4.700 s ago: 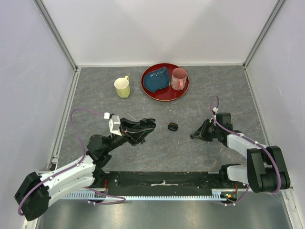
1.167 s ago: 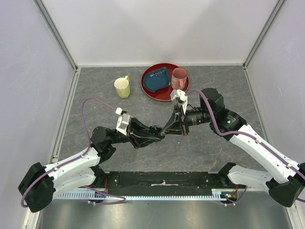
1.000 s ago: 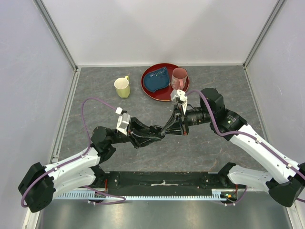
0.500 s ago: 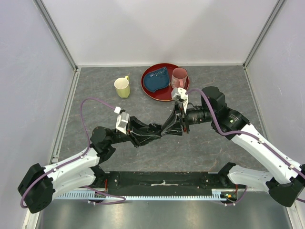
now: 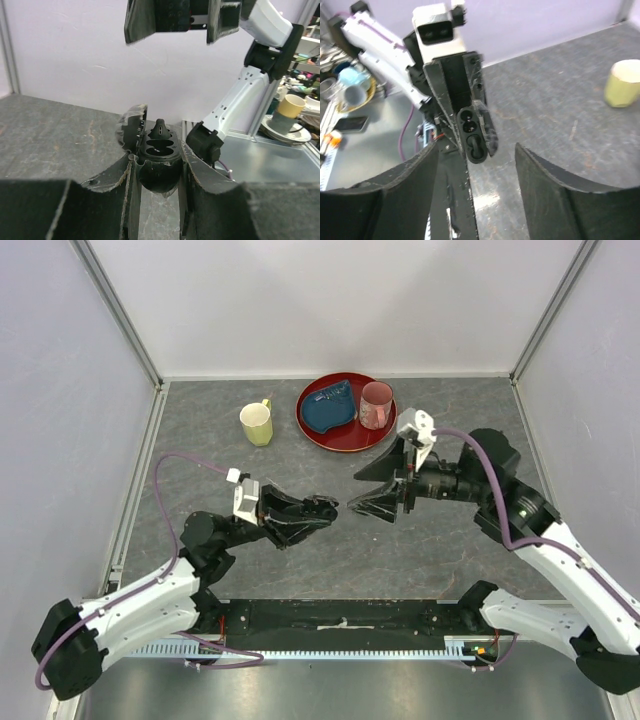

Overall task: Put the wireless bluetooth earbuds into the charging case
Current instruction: Place the earbud in the charging case, then pick up the earbud from the center of the board.

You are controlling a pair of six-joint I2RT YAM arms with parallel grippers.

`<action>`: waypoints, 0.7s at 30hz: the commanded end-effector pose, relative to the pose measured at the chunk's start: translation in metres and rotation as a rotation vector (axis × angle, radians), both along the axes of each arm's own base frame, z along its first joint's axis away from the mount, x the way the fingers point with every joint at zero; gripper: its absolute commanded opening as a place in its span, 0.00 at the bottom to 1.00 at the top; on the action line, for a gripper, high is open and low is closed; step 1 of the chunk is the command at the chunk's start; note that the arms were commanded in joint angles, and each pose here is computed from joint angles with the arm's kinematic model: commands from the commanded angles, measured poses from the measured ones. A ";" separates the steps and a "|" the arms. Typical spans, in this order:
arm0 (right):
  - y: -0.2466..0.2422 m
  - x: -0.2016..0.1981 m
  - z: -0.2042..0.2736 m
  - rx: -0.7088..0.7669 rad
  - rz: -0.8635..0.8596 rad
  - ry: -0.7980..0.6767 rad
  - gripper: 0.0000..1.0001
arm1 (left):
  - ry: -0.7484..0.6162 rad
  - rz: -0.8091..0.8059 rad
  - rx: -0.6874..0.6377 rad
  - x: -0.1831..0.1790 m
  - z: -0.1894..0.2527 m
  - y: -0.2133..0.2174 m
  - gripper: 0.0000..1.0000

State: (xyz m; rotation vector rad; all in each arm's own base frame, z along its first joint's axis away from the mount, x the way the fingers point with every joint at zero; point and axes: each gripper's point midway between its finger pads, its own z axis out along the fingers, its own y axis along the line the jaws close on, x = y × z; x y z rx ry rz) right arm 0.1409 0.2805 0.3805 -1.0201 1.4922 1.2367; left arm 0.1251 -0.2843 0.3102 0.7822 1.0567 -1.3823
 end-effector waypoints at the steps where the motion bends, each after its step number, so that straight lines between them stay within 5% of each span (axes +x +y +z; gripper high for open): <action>1: -0.024 0.027 0.047 0.114 -0.261 -0.089 0.75 | -0.047 0.129 -0.008 0.012 0.002 0.012 0.02; 10: -0.051 0.082 0.016 0.094 -0.612 0.034 0.84 | -0.075 0.229 0.009 0.014 0.003 0.031 0.02; 21: -0.017 0.114 -0.073 -0.067 -0.536 0.337 0.82 | -0.094 0.260 -0.017 0.002 0.010 0.050 0.02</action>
